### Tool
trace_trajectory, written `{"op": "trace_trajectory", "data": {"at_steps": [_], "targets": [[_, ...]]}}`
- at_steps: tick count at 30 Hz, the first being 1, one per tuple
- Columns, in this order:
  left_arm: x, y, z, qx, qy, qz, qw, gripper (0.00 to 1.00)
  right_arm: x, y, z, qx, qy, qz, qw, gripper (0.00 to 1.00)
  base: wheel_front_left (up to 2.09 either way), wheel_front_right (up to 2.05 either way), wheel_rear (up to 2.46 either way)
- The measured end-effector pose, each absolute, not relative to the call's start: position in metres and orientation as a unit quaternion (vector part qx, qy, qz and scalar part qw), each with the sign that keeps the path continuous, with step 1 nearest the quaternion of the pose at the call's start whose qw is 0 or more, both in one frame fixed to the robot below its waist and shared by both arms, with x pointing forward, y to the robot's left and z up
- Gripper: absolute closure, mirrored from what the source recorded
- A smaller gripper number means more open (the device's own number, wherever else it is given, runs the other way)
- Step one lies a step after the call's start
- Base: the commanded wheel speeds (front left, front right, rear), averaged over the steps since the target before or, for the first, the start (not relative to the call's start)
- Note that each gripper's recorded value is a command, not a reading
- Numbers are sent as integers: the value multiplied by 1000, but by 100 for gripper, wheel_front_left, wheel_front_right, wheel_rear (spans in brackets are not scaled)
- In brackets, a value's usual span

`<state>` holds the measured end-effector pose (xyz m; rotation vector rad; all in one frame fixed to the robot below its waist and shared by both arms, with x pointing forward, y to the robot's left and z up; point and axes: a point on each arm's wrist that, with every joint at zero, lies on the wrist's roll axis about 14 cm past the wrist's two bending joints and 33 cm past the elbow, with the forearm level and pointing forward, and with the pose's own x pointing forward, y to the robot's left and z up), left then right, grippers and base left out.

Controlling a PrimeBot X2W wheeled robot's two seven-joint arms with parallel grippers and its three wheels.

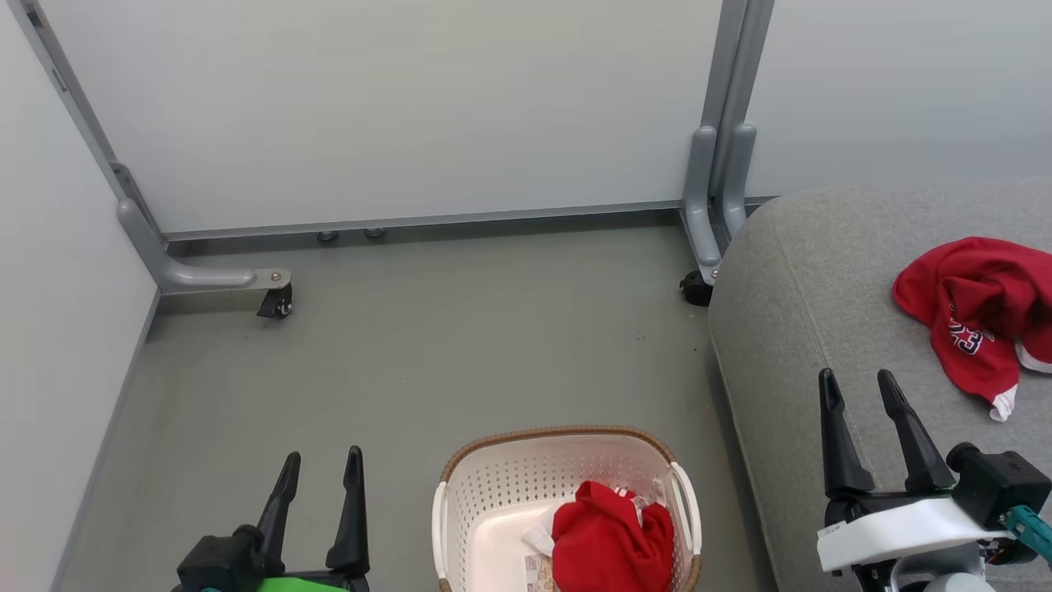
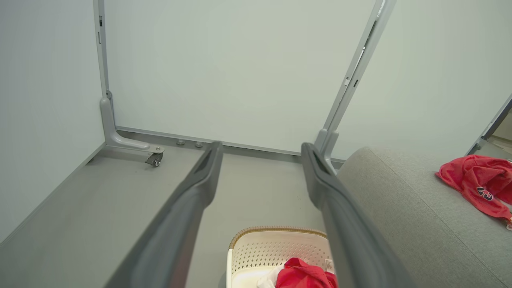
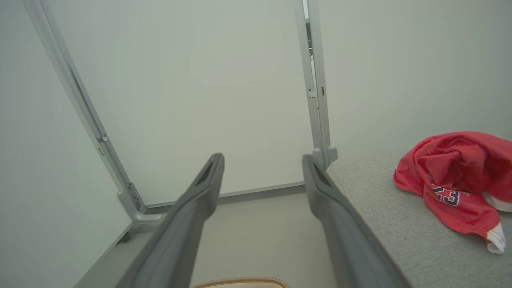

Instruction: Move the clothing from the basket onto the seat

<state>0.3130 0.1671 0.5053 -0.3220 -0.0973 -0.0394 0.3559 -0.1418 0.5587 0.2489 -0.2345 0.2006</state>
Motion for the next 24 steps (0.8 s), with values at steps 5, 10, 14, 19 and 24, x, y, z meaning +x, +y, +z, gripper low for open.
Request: {"op": "trace_trajectory", "data": {"at_steps": [5, 10, 14, 19, 24], "targets": [[314, 168, 506, -160, -48, -17, 986, 0, 357, -141, 555, 127, -110, 98, 981, 0, 0, 0, 0], [315, 165, 504, -160, -45, -21, 986, 0, 357, -143, 553, 128, -108, 94, 981, 0, 0, 0, 0], [316, 164, 503, -159, -42, -23, 986, 0, 356, -145, 552, 129, -108, 90, 982, 0, 0, 0, 0], [317, 162, 500, -159, -37, -26, 986, 0, 356, -147, 552, 129, -107, 87, 982, 0, 0, 0, 0], [317, 161, 498, -159, -34, -26, 986, 0, 356, -148, 550, 129, -105, 85, 982, 0, 0, 0, 0]]}}
